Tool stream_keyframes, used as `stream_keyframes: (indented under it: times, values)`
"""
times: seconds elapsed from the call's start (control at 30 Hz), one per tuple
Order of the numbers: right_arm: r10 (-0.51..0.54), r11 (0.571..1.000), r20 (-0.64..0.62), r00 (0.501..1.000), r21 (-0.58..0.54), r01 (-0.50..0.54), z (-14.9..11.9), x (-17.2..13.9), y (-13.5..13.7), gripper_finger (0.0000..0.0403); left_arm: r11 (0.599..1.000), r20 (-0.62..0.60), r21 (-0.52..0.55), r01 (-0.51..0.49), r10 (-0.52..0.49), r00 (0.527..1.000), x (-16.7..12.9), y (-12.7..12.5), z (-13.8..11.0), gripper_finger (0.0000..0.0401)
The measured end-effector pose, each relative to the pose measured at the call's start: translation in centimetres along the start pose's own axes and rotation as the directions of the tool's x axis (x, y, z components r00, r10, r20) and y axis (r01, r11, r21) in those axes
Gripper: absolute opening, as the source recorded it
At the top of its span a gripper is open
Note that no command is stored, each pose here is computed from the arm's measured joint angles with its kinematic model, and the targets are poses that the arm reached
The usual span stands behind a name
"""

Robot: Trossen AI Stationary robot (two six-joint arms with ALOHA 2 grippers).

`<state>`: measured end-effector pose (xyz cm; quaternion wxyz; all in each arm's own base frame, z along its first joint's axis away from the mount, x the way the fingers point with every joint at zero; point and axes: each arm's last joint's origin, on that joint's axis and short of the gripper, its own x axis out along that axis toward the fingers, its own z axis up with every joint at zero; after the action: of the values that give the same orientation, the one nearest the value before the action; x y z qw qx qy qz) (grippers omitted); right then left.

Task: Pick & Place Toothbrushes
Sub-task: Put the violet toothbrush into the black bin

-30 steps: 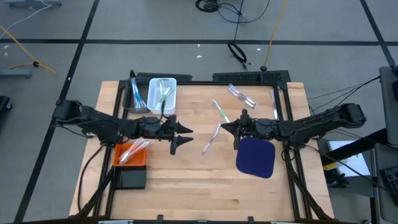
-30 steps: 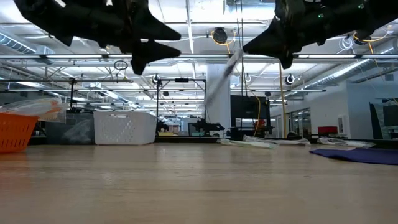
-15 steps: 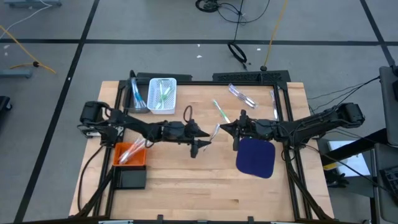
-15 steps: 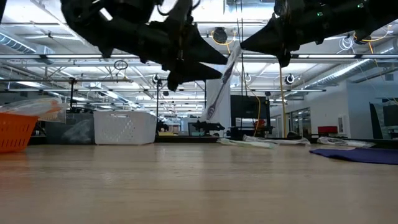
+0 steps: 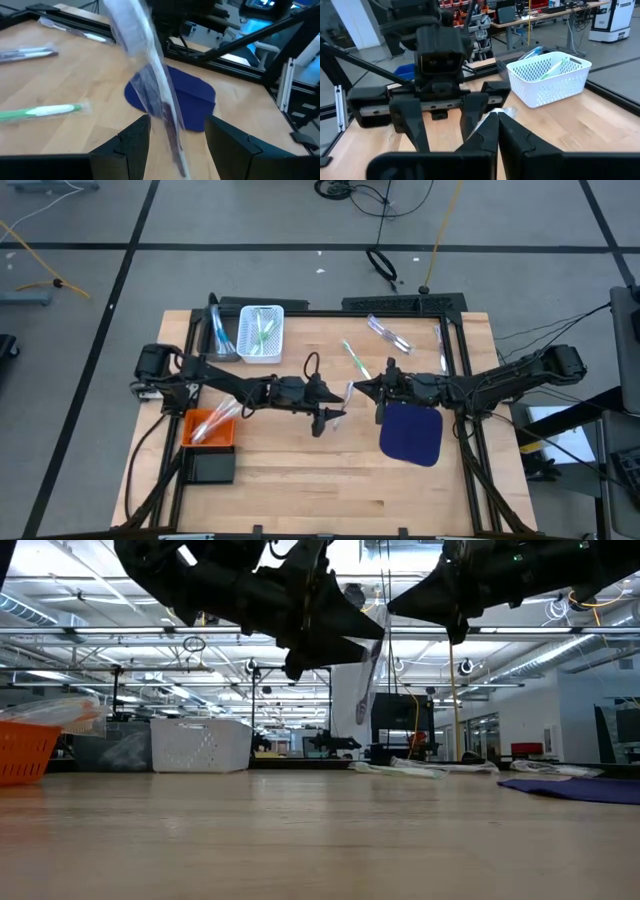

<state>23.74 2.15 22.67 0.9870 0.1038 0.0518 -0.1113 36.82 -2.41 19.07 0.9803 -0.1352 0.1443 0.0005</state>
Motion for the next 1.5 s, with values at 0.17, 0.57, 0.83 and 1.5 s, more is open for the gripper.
stream_keyframes:
  times: [0.17,0.57,0.83,1.5]
  values:
    - [-0.001,1.0,0.001,1.0,0.0,0.001,0.0,0.0,0.0,0.0,1.0,0.007,-0.002,-0.008,0.008,1.0,0.6,0.2,-0.6,0.0186]
    - [-0.003,1.0,-0.012,1.0,-0.004,0.003,-0.1,0.0,0.0,0.0,0.999,-0.015,0.013,-0.034,0.034,0.999,0.7,0.7,-1.0,0.0014]
    - [-0.004,1.0,-0.015,1.0,-0.03,0.003,-0.2,0.0,-0.1,0.0,0.999,-0.038,-0.011,-0.046,0.046,0.998,0.7,1.0,-1.1,0.0004]
    - [0.029,0.998,-0.021,0.999,-0.049,-0.03,-0.2,0.0,0.1,0.0122,0.996,-0.439,-0.03,-0.089,0.067,0.896,-11.1,-6.4,0.8,0.0001]
